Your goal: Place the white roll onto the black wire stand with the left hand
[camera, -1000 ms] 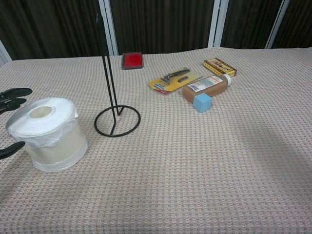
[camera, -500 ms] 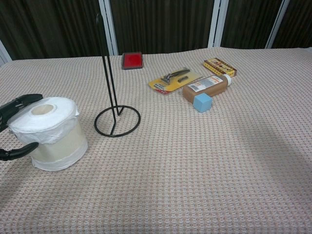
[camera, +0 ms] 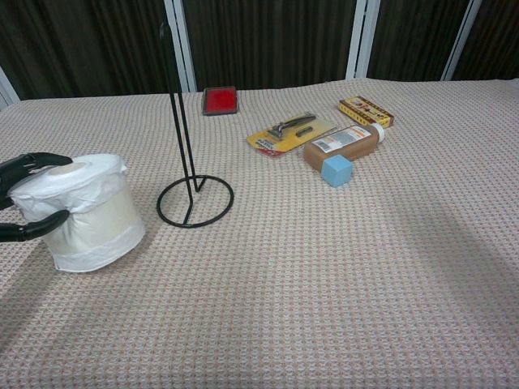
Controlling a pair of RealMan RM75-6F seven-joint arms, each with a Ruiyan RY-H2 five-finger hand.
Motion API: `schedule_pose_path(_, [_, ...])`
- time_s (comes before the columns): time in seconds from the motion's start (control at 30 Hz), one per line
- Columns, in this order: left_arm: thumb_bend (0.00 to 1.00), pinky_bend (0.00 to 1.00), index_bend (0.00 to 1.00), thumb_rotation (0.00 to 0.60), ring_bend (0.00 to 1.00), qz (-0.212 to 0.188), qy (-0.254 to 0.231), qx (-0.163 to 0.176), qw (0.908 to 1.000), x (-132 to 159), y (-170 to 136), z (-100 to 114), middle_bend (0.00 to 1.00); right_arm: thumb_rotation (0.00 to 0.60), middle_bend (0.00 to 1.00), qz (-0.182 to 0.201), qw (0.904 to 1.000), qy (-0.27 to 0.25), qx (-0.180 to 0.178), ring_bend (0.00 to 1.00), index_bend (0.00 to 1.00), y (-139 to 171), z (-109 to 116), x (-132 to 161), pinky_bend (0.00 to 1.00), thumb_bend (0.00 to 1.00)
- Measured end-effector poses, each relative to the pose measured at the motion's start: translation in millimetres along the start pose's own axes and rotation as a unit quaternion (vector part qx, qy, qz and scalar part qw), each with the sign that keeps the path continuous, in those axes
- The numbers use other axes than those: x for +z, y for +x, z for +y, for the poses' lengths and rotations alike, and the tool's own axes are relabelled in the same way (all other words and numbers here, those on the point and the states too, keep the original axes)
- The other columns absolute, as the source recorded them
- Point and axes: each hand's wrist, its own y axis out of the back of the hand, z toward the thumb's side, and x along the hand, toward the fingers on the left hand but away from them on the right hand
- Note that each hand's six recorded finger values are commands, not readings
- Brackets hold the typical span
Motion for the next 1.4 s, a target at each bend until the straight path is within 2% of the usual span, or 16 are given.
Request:
schedule_pose_path(0.07, [0.71, 0.89, 0.67, 0.600, 0.68, -0.002, 0.002, 0.014, 0.9999, 2, 1, 3, 0.77, 0.600, 0.00, 0.000, 1.0000, 0.000, 0.000, 0.00, 0.00, 0, 0, 0, 0.00, 0.06])
schedule_pose_path(0.2, [0.73, 0.91, 0.68, 0.600, 0.70, -0.016, 0.012, 0.043, 0.9989, 8, 1, 13, 0.78, 0.600, 0.00, 0.001, 1.0000, -0.001, 0.000, 0.00, 0.00, 1, 0, 0, 0.00, 0.06])
schedule_pose_path(0.4, [0.73, 0.92, 0.69, 0.600, 0.70, -0.071, 0.016, 0.101, 0.9923, 32, 3, 37, 0.79, 0.600, 0.00, 0.002, 1.0000, -0.004, -0.002, 0.00, 0.00, 2, 2, 1, 0.00, 0.06])
schedule_pose_path(0.6, [0.72, 0.93, 0.69, 0.600, 0.70, -0.121, -0.032, 0.135, 0.9830, 73, 12, 62, 0.79, 0.600, 0.00, 0.005, 1.0000, -0.003, 0.004, 0.00, 0.00, 1, 0, 1, 0.00, 0.06])
schedule_pose_path(0.77, [0.72, 0.93, 0.69, 0.600, 0.70, -0.165, -0.052, 0.160, 0.9718, 125, 31, 84, 0.79, 0.600, 0.00, 0.004, 1.0000, -0.007, -0.002, 0.00, 0.00, 3, 4, 1, 0.00, 0.06])
schedule_pose_path(0.93, [0.72, 0.93, 0.69, 0.600, 0.70, -0.185, -0.097, 0.159, 0.9650, 166, 49, 95, 0.79, 0.600, 0.00, 0.004, 0.9999, -0.009, -0.004, 0.00, 0.00, 3, 6, 0, 0.00, 0.06])
schedule_pose_path(1.0, [0.72, 0.93, 0.69, 0.600, 0.70, -0.185, -0.101, 0.155, 0.9652, 174, 54, 95, 0.79, 0.600, 0.00, 0.004, 1.0000, -0.008, 0.001, 0.00, 0.00, 2, 4, 0, 0.00, 0.06])
schedule_pose_path(1.13, [0.72, 0.93, 0.69, 0.600, 0.70, -0.182, -0.102, 0.141, 0.9677, 188, 65, 87, 0.79, 0.600, 0.00, 0.004, 1.0000, -0.008, 0.001, 0.00, 0.00, 2, 4, 0, 0.00, 0.06])
schedule_pose_path(1.4, [0.71, 0.93, 0.69, 0.600, 0.70, -0.188, -0.096, 0.122, 0.9699, 202, 70, 66, 0.79, 0.600, 0.00, 0.004, 0.9999, -0.010, -0.001, 0.00, 0.00, 2, 6, -1, 0.00, 0.06])
